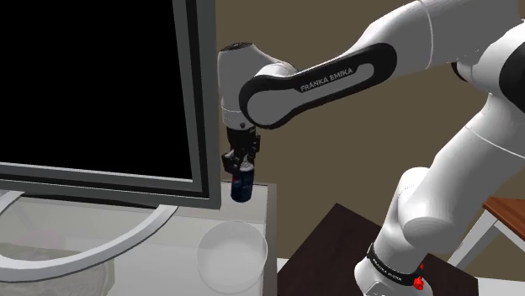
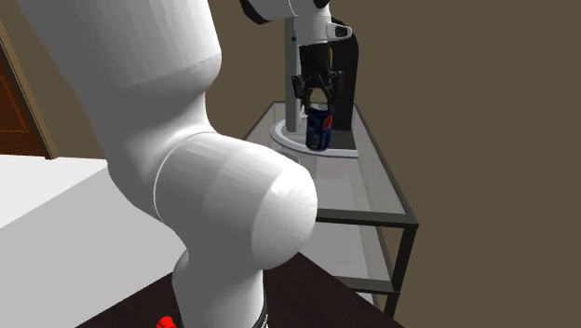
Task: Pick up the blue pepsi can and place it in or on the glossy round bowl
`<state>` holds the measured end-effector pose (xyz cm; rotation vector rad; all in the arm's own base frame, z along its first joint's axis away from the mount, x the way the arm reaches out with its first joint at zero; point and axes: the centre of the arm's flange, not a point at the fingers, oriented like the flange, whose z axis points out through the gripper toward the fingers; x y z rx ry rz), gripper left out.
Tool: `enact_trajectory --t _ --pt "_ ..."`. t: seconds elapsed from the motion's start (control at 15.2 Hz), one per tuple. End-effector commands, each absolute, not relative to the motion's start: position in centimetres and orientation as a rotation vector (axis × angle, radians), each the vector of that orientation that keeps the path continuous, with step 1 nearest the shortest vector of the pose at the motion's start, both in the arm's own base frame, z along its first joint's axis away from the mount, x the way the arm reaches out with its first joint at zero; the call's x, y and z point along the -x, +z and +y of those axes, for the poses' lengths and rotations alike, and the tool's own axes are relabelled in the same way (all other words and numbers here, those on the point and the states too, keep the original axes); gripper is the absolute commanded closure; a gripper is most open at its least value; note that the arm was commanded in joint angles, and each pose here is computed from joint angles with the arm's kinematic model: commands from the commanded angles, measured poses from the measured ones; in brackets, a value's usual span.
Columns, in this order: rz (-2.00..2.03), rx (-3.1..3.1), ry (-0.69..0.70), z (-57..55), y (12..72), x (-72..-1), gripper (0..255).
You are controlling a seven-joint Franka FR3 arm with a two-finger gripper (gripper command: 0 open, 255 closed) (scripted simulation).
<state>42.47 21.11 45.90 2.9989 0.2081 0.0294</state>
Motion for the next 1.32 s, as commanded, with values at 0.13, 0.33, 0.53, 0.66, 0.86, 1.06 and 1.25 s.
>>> enact_trajectory --t 0.13,0.33,0.53,0.66,0.86,1.06,1.25 --pt "0.194 -3.128 -0.011 27.0 48.1 -37.3 255" --pt "0.194 -3.128 -0.011 29.4 49.0 -34.3 255" --pt "0.194 -3.128 -0.011 30.8 48.5 -32.5 255" --pt "0.194 -3.128 -0.011 30.8 47.4 -32.5 255" --pt "0.194 -3.128 -0.011 30.8 45.9 -32.5 255" --pt "0.194 -3.128 -0.011 30.8 44.3 -32.5 255" --pt "0.194 -3.128 -0.011 30.8 42.7 -32.5 255"
